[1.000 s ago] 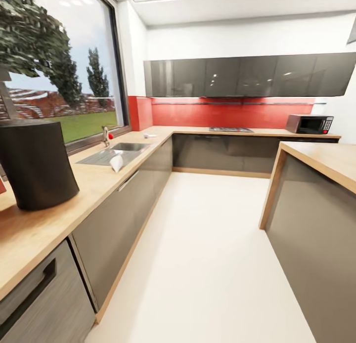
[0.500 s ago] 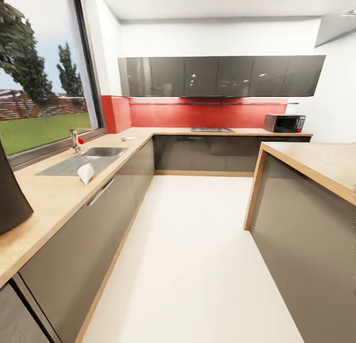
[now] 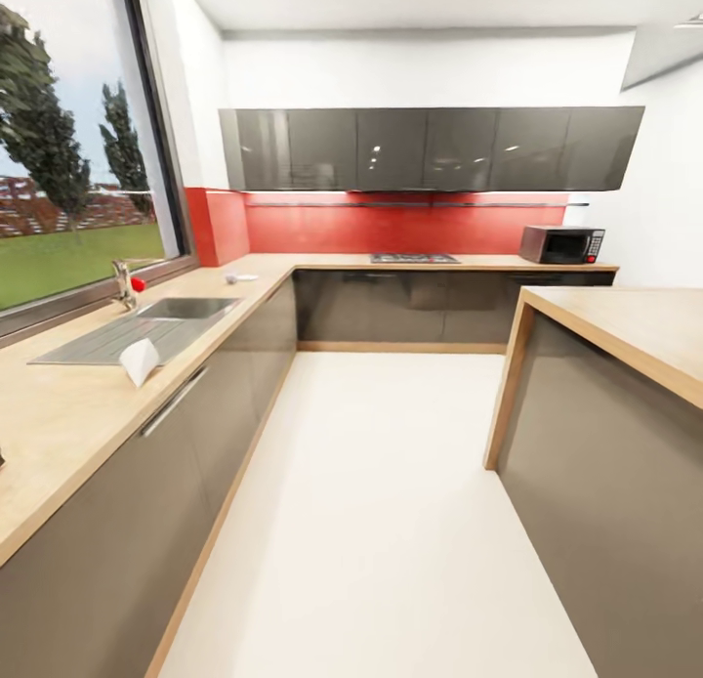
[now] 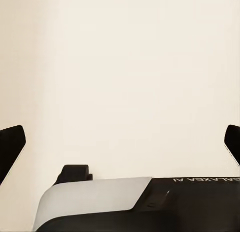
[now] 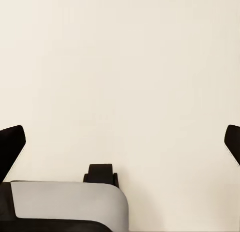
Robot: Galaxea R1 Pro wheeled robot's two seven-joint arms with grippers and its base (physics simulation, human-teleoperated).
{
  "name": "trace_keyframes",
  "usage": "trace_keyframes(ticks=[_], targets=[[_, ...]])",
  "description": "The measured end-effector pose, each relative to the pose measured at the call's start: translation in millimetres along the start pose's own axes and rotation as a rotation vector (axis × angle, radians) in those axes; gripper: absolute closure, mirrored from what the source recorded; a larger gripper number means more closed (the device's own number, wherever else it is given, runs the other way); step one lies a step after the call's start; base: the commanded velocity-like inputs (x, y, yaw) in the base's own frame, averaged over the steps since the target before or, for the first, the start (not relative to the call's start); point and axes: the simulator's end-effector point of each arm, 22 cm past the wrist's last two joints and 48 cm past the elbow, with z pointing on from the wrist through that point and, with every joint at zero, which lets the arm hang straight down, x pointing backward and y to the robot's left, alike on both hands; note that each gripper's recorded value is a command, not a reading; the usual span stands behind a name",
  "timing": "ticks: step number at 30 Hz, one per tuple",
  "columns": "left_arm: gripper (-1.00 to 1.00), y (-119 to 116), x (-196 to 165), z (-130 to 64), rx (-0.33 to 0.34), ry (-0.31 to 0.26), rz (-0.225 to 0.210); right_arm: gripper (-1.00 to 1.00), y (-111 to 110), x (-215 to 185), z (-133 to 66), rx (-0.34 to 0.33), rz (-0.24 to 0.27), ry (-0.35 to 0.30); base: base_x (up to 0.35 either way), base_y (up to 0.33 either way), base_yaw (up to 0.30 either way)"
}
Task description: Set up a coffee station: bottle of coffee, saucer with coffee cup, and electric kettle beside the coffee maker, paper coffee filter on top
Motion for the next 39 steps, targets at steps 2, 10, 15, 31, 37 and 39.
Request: trace_keyframes(ticks=[2, 10, 15, 31, 37, 39], targets=[[-1.00, 0.0, -0.2, 0.0, 0.000, 0.000, 0.000, -1.00, 0.0, 0.0, 0.0, 0.000, 0.000, 0.000, 0.326, 0.000, 0.000], [-1.00, 0.0, -0.3, 0.0, 0.000, -0.001, 0.001, -1.00, -0.1, 0.0, 0.0, 0.000, 0.000, 0.000, 0.326, -0.040, 0.000], [-1.00, 0.3, 0.0, 0.0, 0.000, 0.000, 0.001, -1.00, -0.1, 0.0, 0.0, 0.000, 0.000, 0.000, 0.326, -0.086, 0.000], [-1.00, 5.6, -0.2, 0.0, -0.007, -0.001, 0.004, -1.00, 0.0, 0.0, 0.0, 0.000, 0.000, 0.000, 0.319, -0.118, 0.000], [-1.00, 5.7, -0.3, 0.0, -0.007, -0.001, 0.004, -1.00, -0.1, 0.0, 0.0, 0.000, 0.000, 0.000, 0.308, -0.144, 0.000], [-1.00, 5.7, -0.2, 0.0, -0.007, -0.001, 0.004, -1.00, -0.1, 0.0, 0.0, 0.001, 0.000, 0.000, 0.308, -0.143, 0.000]])
